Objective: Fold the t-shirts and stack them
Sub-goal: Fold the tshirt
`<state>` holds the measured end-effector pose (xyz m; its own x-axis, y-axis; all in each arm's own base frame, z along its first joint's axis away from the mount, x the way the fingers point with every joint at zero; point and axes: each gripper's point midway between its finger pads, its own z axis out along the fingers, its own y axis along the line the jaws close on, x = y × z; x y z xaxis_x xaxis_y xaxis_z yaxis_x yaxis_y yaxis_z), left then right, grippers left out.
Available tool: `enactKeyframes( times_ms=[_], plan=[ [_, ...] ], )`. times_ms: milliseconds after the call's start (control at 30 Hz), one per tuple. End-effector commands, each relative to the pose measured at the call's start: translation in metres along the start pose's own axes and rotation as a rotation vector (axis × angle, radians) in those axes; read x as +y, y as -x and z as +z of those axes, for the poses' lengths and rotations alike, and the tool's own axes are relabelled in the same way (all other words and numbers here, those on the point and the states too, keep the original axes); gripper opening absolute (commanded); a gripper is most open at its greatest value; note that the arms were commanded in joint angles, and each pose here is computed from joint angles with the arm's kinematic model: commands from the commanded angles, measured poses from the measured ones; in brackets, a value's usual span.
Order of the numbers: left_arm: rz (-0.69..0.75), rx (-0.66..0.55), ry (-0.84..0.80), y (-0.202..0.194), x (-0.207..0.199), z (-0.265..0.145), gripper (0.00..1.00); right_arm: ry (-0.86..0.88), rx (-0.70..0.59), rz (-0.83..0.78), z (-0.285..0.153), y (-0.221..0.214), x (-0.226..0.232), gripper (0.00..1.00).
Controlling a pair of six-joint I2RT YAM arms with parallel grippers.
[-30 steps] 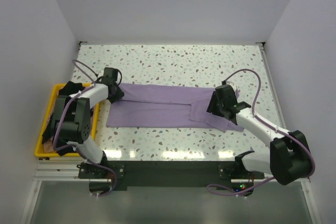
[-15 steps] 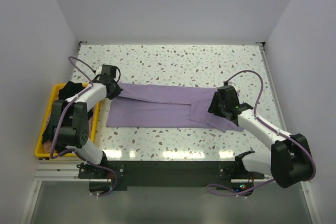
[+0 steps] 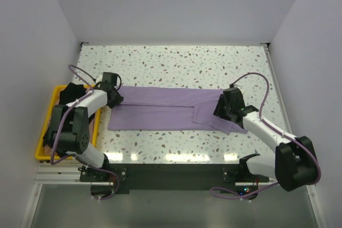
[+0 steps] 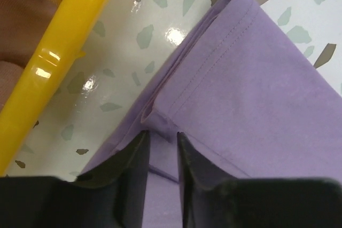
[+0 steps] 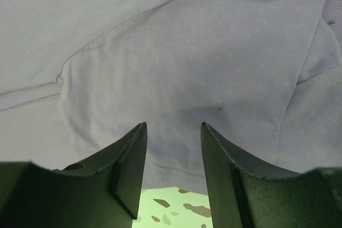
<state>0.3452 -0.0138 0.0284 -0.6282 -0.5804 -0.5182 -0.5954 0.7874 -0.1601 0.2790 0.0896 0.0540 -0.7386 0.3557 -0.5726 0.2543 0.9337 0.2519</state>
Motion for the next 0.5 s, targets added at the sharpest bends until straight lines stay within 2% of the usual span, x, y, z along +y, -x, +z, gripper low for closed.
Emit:
enactKeyframes(
  times_ms=[0, 33, 133, 267, 367, 467],
  plan=[
    [-0.036, -0.029, -0.027, 0.01, -0.005, -0.002, 0.36, 0.006, -0.008, -0.004, -0.005, 0.002, -0.002, 0.49],
    [-0.032, -0.036, -0.037, 0.012, -0.006, -0.004, 0.44, 0.005, -0.01, -0.004, -0.006, 0.003, -0.002, 0.5],
    [-0.021, -0.063, -0.093, 0.023, -0.016, -0.018, 0.5, -0.005, -0.009, 0.001, -0.008, 0.003, -0.006, 0.53],
    [0.008, -0.08, -0.156, 0.032, -0.027, -0.035, 0.5, -0.012, -0.011, 0.022, -0.011, 0.005, -0.007, 0.55],
    [0.032, -0.071, -0.181, 0.024, -0.029, -0.045, 0.5, -0.019, -0.007, 0.036, -0.014, 0.006, -0.009, 0.55],
    [0.041, -0.06, -0.192, 0.011, -0.023, -0.051, 0.42, -0.024, -0.014, 0.048, -0.017, 0.008, -0.011, 0.55]
  ],
)
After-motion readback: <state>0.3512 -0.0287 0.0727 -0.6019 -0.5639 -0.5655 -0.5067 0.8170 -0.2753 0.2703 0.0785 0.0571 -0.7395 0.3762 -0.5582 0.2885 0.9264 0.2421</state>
